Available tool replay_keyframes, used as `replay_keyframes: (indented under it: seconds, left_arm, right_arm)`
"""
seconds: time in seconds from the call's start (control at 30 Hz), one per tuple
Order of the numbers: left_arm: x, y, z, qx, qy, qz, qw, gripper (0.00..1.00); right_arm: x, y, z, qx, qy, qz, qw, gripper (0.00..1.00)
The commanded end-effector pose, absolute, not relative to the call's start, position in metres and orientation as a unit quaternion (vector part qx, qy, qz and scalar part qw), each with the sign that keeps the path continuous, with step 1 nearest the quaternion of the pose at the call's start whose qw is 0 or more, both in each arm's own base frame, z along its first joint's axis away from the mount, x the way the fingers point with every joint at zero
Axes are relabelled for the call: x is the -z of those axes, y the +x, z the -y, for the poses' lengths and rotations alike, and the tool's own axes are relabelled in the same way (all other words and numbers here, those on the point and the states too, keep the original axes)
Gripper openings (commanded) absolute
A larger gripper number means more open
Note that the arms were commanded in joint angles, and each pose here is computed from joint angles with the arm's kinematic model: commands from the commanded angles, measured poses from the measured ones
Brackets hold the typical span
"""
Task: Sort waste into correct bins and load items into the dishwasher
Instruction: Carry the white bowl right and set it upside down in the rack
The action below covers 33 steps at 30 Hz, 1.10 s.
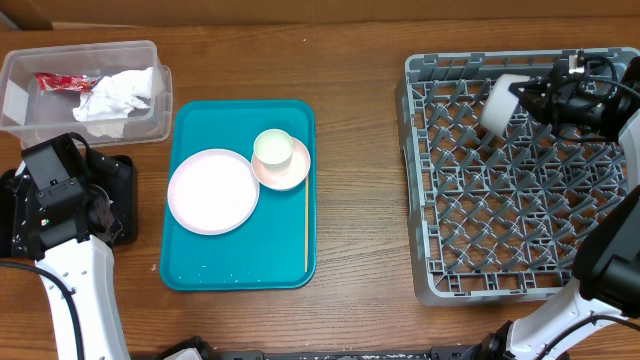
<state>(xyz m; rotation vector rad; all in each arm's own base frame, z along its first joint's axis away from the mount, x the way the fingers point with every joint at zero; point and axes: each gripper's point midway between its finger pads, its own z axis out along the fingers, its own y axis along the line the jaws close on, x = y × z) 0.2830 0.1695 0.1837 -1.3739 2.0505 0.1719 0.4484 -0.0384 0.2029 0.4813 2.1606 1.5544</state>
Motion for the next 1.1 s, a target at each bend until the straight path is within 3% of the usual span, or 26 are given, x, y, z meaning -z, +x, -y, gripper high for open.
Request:
replay_keyframes:
  seconds: [0.0, 0.23, 0.6, 0.8, 1.07]
  left_arm:
    - [-0.187, 0.283, -0.172, -0.064, -0.533, -0.776, 0.332, 1.00]
    - [-0.187, 0.283, -0.172, -0.064, -0.533, -0.776, 0.332, 1.00]
    - [-0.187, 0.283, -0.172, -0.064, -0.533, -0.776, 0.332, 1.00]
    - [-0.187, 0.283, -0.172, -0.064, -0.533, -0.776, 0.332, 1.00]
    - [-0.187, 0.283, -0.172, -0.064, -0.533, -0.776, 0.332, 1.00]
  right_arm:
    - [-0.225, 0.442, 0.022, -0.629, 0.134, -0.737, 0.208, 0.04]
    - [-0.203, 0.447, 0.005, -0.585, 0.144, -0.775, 0.191, 0.04]
    - [-0.155, 0.443, 0.039, -0.466, 0.225, -0.839, 0.171, 0.04]
    - [-0.165, 0.439, 0.069, -0.448, 0.262, -0.837, 0.176, 0.17]
    - [-0.195, 0.410, 0.146, -0.285, 0.370, -0.865, 0.185, 0.17]
